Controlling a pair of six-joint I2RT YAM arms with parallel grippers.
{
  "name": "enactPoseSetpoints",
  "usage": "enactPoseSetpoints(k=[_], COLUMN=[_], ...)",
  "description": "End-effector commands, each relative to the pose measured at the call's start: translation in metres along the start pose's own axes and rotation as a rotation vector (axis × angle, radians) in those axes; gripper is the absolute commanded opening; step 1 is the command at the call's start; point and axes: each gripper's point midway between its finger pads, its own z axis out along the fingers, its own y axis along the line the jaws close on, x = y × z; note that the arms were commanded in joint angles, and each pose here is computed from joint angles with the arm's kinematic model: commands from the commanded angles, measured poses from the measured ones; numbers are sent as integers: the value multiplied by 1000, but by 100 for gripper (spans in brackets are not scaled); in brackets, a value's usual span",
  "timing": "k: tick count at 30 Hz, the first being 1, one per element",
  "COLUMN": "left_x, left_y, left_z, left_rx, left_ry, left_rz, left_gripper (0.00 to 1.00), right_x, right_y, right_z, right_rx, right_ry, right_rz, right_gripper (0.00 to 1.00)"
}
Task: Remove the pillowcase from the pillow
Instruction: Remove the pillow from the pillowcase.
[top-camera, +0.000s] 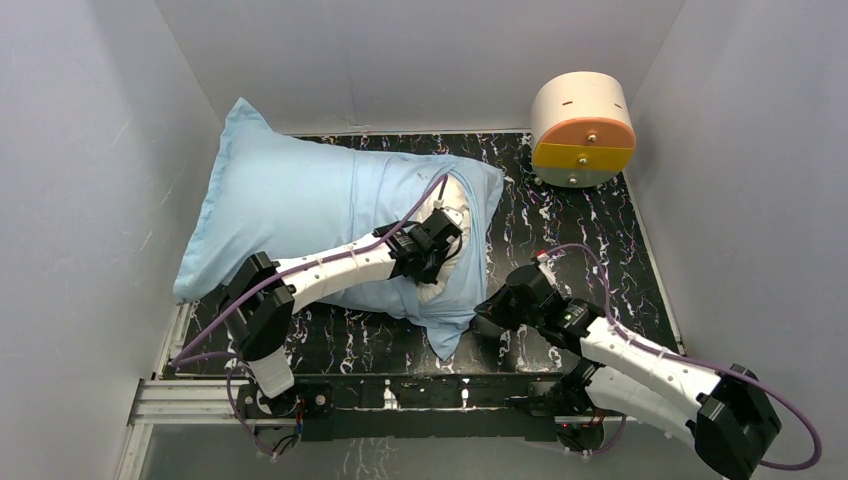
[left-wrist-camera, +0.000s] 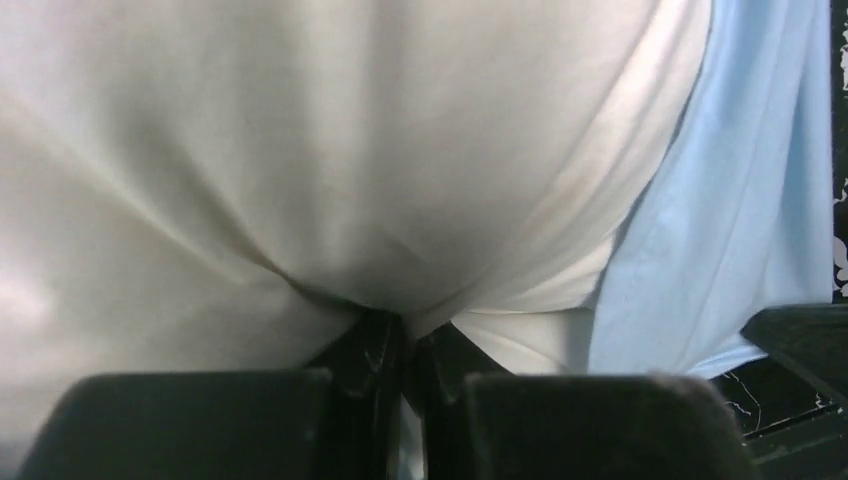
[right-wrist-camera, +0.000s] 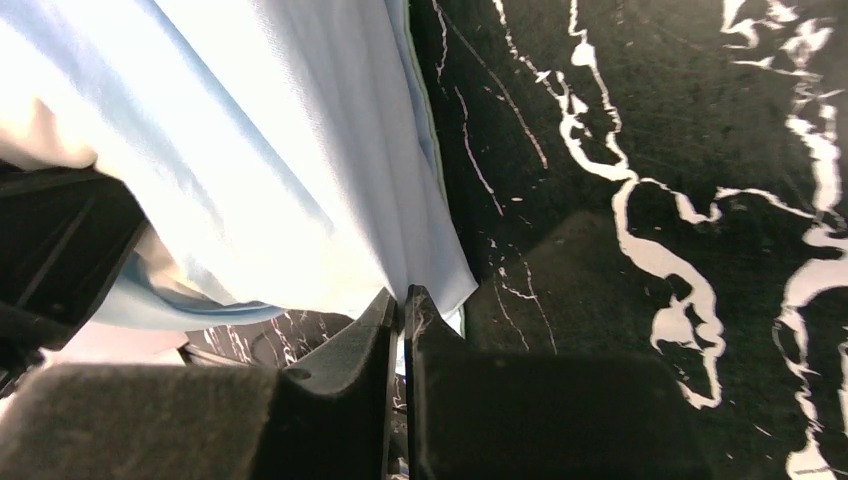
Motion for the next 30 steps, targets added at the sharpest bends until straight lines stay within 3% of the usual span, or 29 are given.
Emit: enactPoseSetpoints(k=[1, 4, 10, 13, 17, 21, 22, 23, 24, 25, 30], left_x=[34, 29, 32, 34, 29, 30, 30, 28, 26, 26, 25], left_y=[-2, -9, -11, -12, -11, -7, -8, -6, -1, 3, 16], left_z=[24, 13, 3, 3, -1, -6, -6, -7, -9, -10, -11], left_rx=[63, 132, 165, 173, 171, 162, 163, 154, 130, 114, 71], left_ry=[100, 55, 43, 45, 14, 2, -1, -8, -22, -25, -21], left_rz=[-10, -7, -15, -37, -68, -79, -79, -81, -85, -85, -77], left_gripper=[0, 0, 0, 0, 0, 0, 0, 0, 0, 0, 0], right_x=[-10, -17, -33, -41, -45, -35, -37, -36, -32, -32, -27], right_y=[-30, -15, 62, 92, 119, 126, 116, 97, 72, 62, 11], right_z=[-9, -20, -59, -70, -28, 19, 26, 37, 40, 37, 20], right_rx=[99, 50, -161, -215, -116, -37, 16, 103, 183, 203, 261], right_ry=[-59, -79, -97, -108, -72, 12, 7, 16, 29, 23, -11], right_rz=[0, -36, -163, -193, -169, -243, -246, -250, -248, -239, -177], right_gripper=[15, 23, 41, 45, 48, 55, 54, 46, 26, 20, 1])
